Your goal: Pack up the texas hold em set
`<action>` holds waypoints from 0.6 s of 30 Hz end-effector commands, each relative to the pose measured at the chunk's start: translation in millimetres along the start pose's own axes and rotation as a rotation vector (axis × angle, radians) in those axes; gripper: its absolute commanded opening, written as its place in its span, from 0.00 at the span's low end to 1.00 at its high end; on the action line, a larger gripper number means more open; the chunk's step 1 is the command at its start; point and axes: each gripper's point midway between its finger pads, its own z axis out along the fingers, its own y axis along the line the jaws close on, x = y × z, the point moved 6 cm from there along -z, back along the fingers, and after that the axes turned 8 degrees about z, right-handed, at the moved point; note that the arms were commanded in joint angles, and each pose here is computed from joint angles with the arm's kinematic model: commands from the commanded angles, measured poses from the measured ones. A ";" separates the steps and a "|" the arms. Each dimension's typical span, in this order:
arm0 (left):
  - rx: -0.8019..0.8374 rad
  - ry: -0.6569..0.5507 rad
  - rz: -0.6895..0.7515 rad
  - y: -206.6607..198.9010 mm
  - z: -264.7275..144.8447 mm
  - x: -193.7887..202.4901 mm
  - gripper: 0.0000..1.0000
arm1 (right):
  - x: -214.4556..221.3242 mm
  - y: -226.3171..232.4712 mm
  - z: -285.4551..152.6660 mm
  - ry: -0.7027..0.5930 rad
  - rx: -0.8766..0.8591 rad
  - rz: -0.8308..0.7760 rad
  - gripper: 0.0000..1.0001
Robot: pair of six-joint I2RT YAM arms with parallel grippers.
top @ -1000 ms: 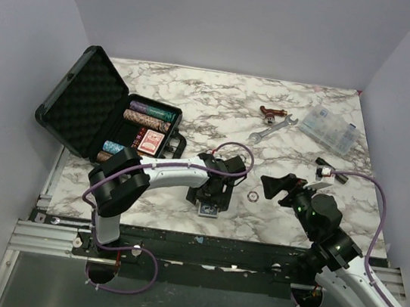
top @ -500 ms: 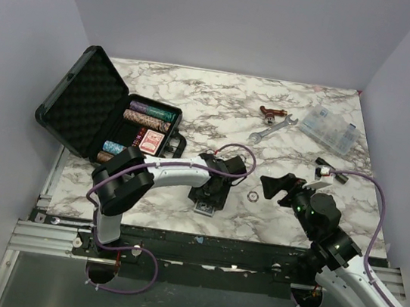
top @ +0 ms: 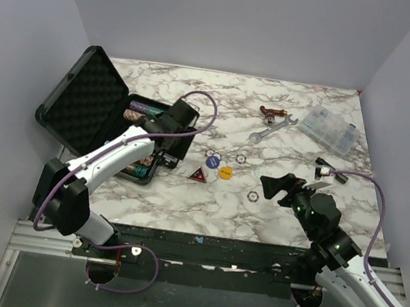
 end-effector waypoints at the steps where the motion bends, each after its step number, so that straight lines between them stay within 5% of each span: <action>1: -0.268 -0.097 0.139 71.7 -11.5 -6.0 0.30 | 1.0 -4.6 0.8 -0.014 0.013 -0.012 1.00; 14: -0.514 -0.201 0.093 187.3 -23.3 -35.5 0.20 | 1.6 -2.7 1.4 0.006 0.012 -0.018 1.00; 18: -0.553 -0.168 0.182 207.3 -6.7 -34.7 0.18 | 1.4 -3.0 0.4 0.005 0.015 -0.011 1.00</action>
